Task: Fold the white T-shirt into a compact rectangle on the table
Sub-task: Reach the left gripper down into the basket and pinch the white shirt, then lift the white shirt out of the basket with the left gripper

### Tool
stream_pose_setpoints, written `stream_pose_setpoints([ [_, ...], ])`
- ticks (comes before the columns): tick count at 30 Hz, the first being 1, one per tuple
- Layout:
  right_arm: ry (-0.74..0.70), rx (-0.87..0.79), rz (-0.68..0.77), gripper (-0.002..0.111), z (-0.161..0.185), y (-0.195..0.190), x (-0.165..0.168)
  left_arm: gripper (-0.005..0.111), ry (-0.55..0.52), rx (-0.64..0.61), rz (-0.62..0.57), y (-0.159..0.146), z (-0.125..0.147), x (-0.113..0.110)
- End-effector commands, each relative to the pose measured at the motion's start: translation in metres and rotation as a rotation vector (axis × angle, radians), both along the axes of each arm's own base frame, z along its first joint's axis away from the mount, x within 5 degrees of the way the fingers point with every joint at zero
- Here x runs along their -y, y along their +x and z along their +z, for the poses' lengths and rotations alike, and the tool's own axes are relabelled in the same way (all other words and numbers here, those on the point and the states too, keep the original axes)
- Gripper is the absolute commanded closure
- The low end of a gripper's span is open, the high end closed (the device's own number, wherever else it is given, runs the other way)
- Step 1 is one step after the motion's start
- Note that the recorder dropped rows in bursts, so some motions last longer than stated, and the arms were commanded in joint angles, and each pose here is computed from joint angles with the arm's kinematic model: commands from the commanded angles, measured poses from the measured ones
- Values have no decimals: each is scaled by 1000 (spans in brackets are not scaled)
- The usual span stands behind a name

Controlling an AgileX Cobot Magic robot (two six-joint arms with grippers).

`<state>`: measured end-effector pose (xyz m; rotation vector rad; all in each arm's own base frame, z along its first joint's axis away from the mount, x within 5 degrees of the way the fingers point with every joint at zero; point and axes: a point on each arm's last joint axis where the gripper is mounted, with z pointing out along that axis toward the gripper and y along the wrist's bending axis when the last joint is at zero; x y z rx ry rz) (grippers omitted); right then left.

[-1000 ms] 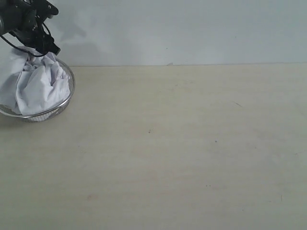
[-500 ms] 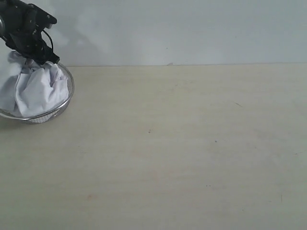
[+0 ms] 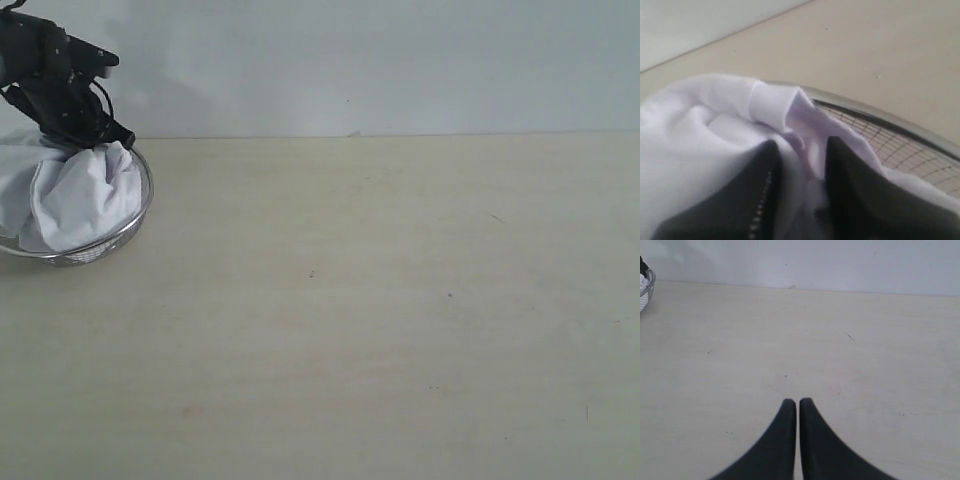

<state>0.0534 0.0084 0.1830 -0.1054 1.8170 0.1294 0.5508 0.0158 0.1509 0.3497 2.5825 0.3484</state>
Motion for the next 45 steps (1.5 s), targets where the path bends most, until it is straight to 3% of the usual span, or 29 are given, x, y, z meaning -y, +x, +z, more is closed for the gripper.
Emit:
stream_pose_setpoints([
  [1, -5, 12, 3, 108, 1, 0, 0, 101, 20, -15, -10, 0, -5, -3],
  [8, -5, 12, 3, 108, 1, 0, 0, 102, 17, 31, -15, -1, 19, 1],
  [17, -5, 12, 3, 108, 1, 0, 0, 102, -70, 270, 33, -21, 132, 5],
  [23, -5, 14, 3, 108, 1, 0, 0, 102, -69, 285, 37, -46, 181, 4],
  [29, -5, 14, 3, 108, 1, 0, 0, 102, -39, 91, 35, -50, 153, -10],
  [31, -5, 14, 3, 108, 1, 0, 0, 96, -46, 47, 16, -49, 145, -9],
  [33, -5, 14, 3, 108, 1, 0, 0, 82, -69, 27, 1, -48, 139, -6],
  [37, -5, 14, 3, 108, 1, 0, 0, 38, -38, 15, -42, -46, 134, -7],
  [38, -5, 14, 3, 108, 1, 0, 0, 33, -23, 12, -43, -44, 130, -8],
  [45, -5, 14, 3, 108, 1, 0, 0, 33, -21, -48, -43, -31, 89, -10],
])
